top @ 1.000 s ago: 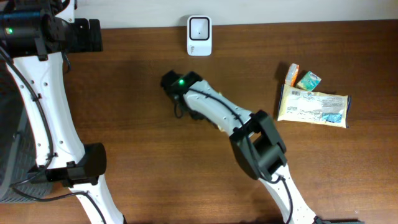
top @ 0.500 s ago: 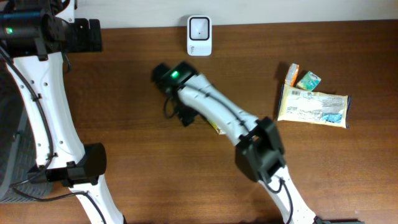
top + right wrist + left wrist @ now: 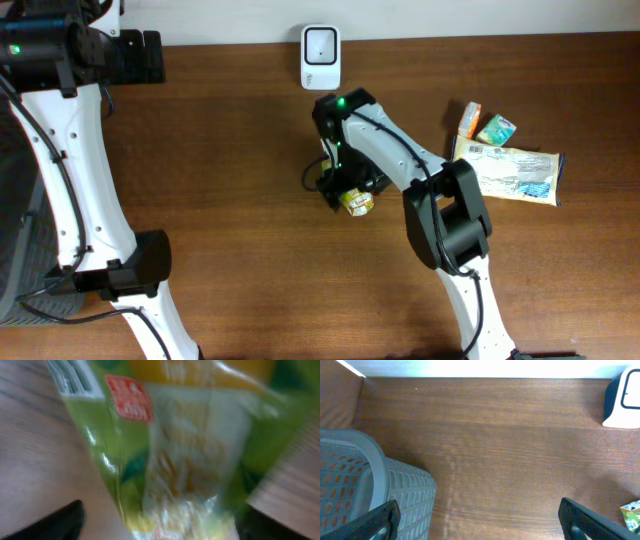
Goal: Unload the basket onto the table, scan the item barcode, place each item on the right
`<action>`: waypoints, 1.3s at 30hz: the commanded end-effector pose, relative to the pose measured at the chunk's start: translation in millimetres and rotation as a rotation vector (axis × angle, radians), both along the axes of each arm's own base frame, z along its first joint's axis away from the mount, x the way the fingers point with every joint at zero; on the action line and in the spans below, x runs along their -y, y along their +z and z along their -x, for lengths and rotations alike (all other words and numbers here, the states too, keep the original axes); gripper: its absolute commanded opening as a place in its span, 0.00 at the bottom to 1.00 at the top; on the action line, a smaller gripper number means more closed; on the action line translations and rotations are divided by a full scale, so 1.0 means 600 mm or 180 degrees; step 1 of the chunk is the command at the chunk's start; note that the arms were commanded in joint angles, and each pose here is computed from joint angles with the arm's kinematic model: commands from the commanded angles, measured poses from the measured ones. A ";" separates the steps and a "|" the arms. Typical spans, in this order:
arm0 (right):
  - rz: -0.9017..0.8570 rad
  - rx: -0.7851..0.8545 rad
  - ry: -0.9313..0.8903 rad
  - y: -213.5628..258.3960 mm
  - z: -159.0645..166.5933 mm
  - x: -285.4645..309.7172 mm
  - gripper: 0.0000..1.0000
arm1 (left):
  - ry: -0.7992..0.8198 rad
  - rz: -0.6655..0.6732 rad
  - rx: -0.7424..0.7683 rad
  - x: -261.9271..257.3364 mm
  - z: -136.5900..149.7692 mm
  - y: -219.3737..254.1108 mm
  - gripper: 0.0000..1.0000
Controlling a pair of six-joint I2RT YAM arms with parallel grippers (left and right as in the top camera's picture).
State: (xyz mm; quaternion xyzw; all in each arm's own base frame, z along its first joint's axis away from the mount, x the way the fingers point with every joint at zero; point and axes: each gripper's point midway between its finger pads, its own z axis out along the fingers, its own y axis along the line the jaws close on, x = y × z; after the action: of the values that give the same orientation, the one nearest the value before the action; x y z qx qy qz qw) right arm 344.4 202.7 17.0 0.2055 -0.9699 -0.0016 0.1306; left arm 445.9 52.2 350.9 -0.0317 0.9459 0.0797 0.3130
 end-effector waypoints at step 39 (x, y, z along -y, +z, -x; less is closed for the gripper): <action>-0.3526 0.0135 -0.0296 0.293 -0.121 -0.103 0.13 | 0.0043 -0.0003 0.0059 -0.006 0.006 0.012 0.99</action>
State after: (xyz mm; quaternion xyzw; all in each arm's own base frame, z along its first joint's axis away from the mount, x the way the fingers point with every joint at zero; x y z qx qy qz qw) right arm 406.8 267.0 146.2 0.1917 -0.8743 -0.4453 0.0242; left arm 445.9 52.2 350.9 -0.0317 0.9459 0.0797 0.3130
